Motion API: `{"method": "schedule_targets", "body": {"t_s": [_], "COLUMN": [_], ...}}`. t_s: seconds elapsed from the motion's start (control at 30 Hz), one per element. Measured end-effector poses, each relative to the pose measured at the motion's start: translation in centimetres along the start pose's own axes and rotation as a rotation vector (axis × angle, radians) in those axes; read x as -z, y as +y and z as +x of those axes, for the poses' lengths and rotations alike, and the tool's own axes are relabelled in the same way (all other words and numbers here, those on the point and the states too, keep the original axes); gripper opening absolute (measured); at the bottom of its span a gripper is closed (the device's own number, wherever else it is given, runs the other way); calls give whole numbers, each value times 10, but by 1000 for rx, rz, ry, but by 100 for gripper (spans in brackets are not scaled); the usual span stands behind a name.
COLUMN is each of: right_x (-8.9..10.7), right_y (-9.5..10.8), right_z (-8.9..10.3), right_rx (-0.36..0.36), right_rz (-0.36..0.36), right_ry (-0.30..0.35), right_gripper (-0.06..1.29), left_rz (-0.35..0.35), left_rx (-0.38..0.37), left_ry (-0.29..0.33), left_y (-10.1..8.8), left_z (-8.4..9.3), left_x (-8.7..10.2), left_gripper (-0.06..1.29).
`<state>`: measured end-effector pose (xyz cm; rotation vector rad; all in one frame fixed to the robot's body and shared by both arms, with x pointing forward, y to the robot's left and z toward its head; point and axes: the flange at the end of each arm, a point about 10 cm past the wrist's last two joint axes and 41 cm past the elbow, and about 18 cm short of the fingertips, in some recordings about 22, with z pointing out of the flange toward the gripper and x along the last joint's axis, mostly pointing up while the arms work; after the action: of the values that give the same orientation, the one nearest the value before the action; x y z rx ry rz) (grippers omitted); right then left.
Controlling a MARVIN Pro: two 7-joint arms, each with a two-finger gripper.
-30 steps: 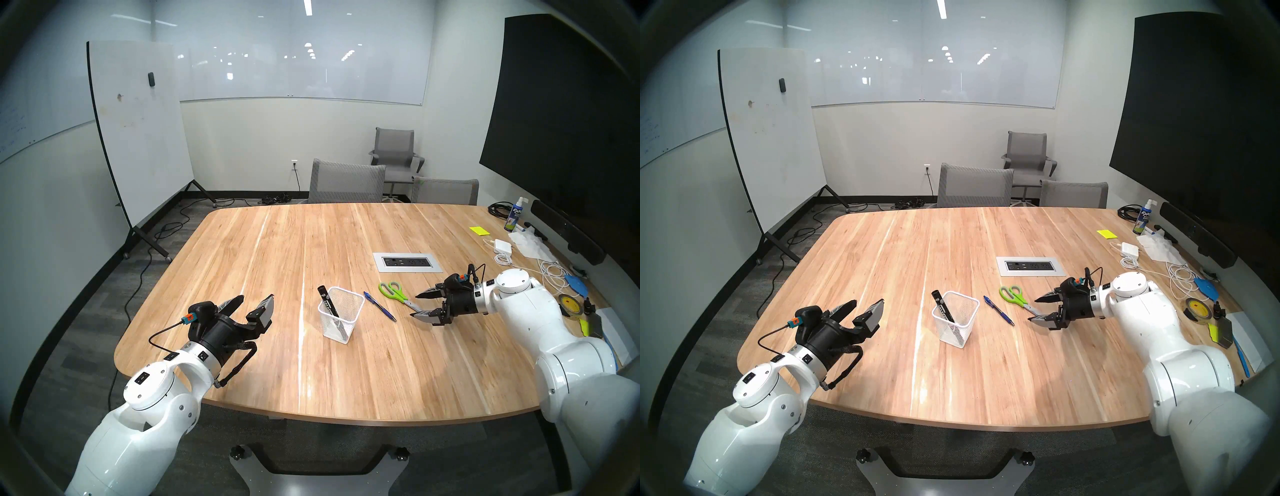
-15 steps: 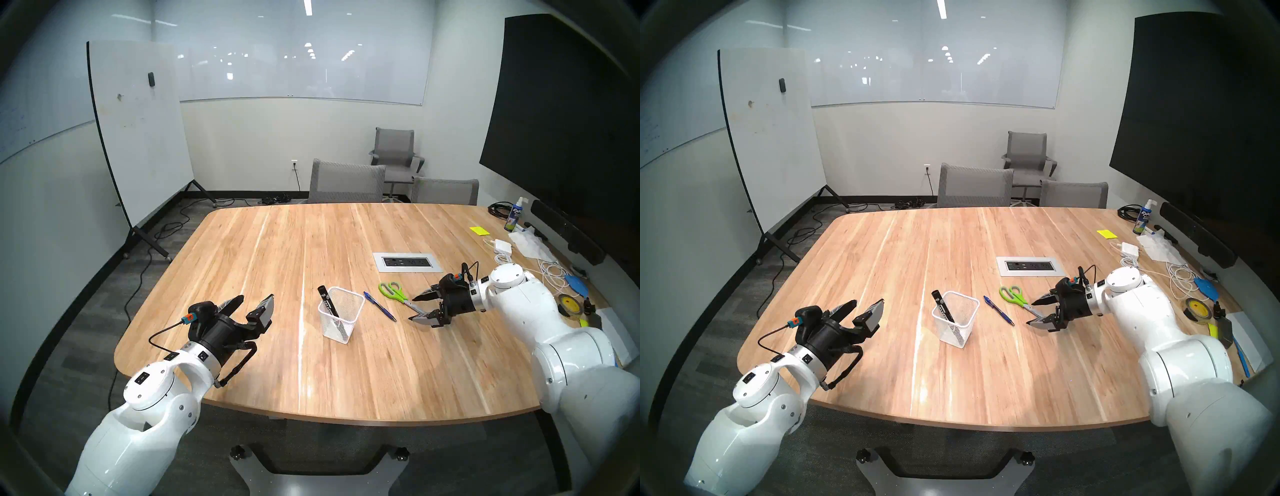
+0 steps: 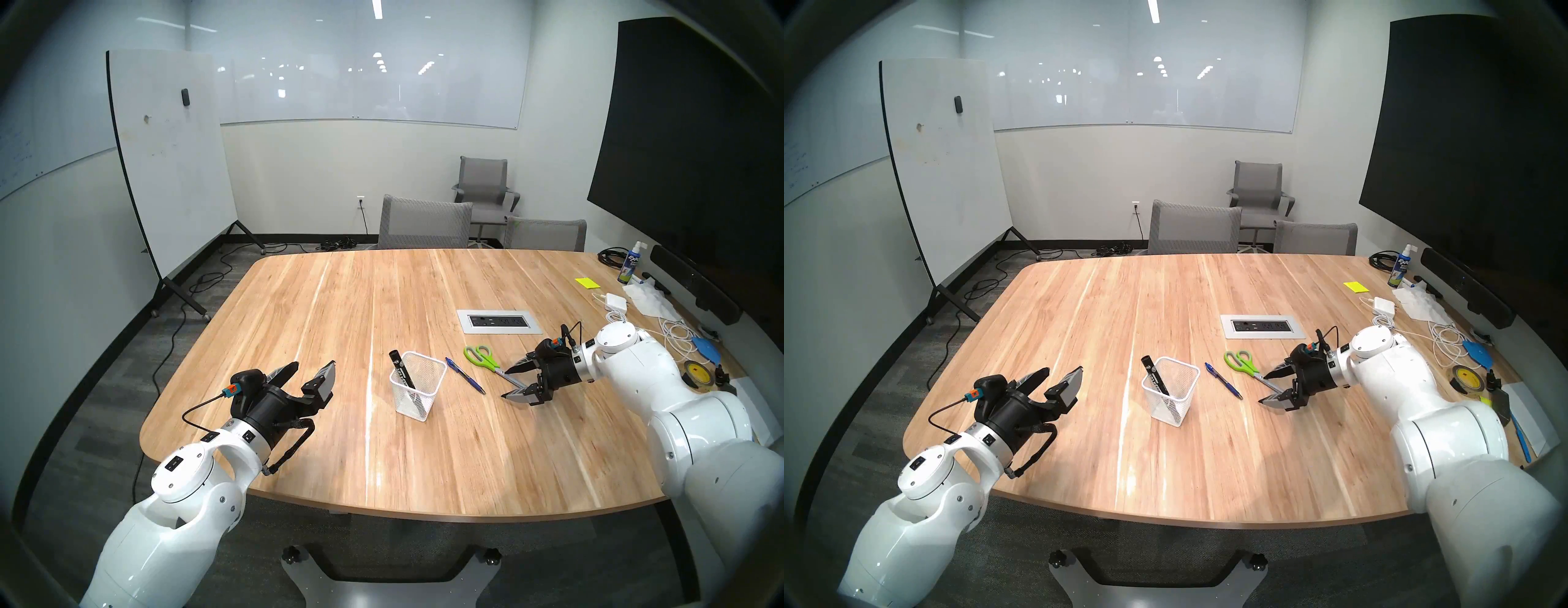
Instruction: Place the pen, the marker, and the scissors into the pen holder
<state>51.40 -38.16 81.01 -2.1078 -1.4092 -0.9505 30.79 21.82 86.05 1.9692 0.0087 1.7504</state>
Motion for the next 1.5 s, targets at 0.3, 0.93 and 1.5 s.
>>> {"method": "schedule_targets", "body": {"t_s": [0.3, 0.93, 1.5], "right_x": [-4, -3, 1], "right_y": [3, 12, 15], "right_z": [0, 10, 3], "right_rx": [27, 54, 25], "right_rz": [-17, -58, -86], "right_ry": [-16, 15, -4], "right_gripper": [122, 122, 122], "left_rz": [0, 0, 0], "left_rx": [0, 0, 0], "left_ry": [0, 0, 0], "left_y": [0, 0, 0], "left_z": [0, 0, 0], "left_x": [0, 0, 0], "left_gripper": [127, 127, 127]}}
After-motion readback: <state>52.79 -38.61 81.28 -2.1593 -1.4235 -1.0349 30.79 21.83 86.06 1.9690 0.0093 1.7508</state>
